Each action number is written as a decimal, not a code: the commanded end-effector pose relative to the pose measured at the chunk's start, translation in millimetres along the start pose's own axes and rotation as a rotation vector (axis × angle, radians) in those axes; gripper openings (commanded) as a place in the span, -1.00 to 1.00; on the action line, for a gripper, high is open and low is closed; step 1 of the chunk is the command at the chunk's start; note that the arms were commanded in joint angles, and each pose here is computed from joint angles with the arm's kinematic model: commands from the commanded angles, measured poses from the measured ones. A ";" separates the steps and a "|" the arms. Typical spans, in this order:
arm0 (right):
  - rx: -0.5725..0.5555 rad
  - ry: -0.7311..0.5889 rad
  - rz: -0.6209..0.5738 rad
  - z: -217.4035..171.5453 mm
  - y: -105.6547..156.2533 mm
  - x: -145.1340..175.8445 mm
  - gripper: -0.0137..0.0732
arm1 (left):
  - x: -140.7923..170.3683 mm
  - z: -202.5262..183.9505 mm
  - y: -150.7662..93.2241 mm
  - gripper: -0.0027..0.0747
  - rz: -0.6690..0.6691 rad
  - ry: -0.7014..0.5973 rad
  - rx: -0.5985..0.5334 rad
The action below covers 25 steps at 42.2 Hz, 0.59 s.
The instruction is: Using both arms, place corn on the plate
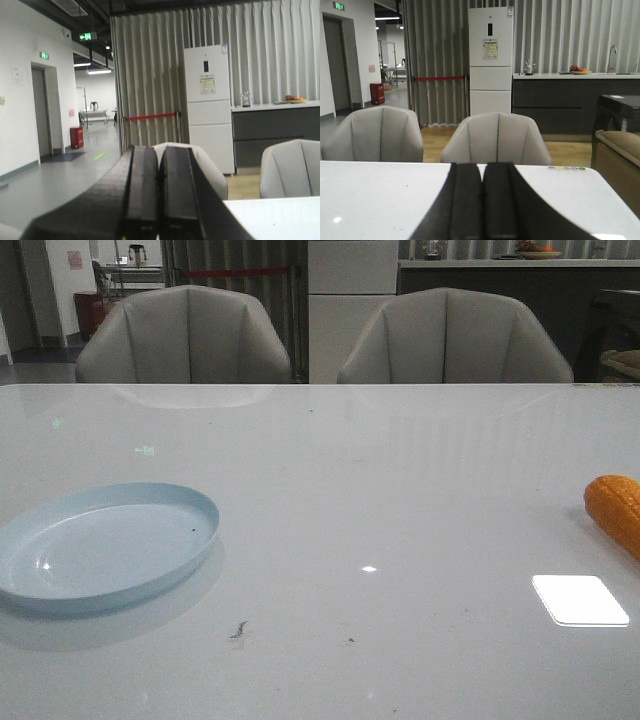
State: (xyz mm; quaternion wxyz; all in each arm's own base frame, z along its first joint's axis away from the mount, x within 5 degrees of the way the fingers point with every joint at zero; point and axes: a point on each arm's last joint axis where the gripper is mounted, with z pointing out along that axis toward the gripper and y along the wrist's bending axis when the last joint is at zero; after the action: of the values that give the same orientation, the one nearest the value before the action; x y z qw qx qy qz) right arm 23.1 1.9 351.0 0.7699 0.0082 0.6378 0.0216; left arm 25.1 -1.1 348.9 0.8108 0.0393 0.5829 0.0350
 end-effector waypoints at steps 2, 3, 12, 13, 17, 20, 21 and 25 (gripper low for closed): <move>0.010 -0.008 -0.007 26.0 0.0 -26.6 -0.62 | -29.0 24.4 3.7 -0.69 -0.012 -0.027 -0.009; 0.009 0.009 -0.006 32.5 -0.1 -28.1 -0.62 | -30.0 31.5 3.9 -0.69 -0.012 -0.011 -0.007; 0.018 0.128 -0.002 80.8 -2.3 -17.1 -0.62 | -14.2 87.5 2.8 -0.69 -0.018 0.168 0.011; 0.019 0.145 -0.002 84.8 -2.5 -14.7 -0.62 | -8.1 94.1 2.2 -0.69 -0.018 0.204 0.015; 0.022 0.230 0.000 100.6 -3.5 -2.3 -0.62 | 12.1 113.2 0.2 -0.69 -0.019 0.313 0.026; 0.023 0.292 0.001 109.9 -4.0 6.9 -0.62 | 27.2 126.4 -1.3 -0.69 -0.020 0.383 0.033; 0.023 0.310 0.002 112.5 -4.2 9.6 -0.62 | 32.9 130.8 -1.9 -0.69 -0.020 0.408 0.036; 0.025 0.391 0.004 122.8 -4.9 21.8 -0.62 | 51.5 144.0 -3.7 -0.64 -0.021 0.488 0.044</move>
State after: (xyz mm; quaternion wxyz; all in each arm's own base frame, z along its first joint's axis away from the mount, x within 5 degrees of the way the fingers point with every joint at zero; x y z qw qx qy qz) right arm 138.4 1.0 341.4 0.6112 0.0141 0.7911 0.0205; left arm 165.6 -3.5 335.6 0.6223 0.0524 0.7806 0.0256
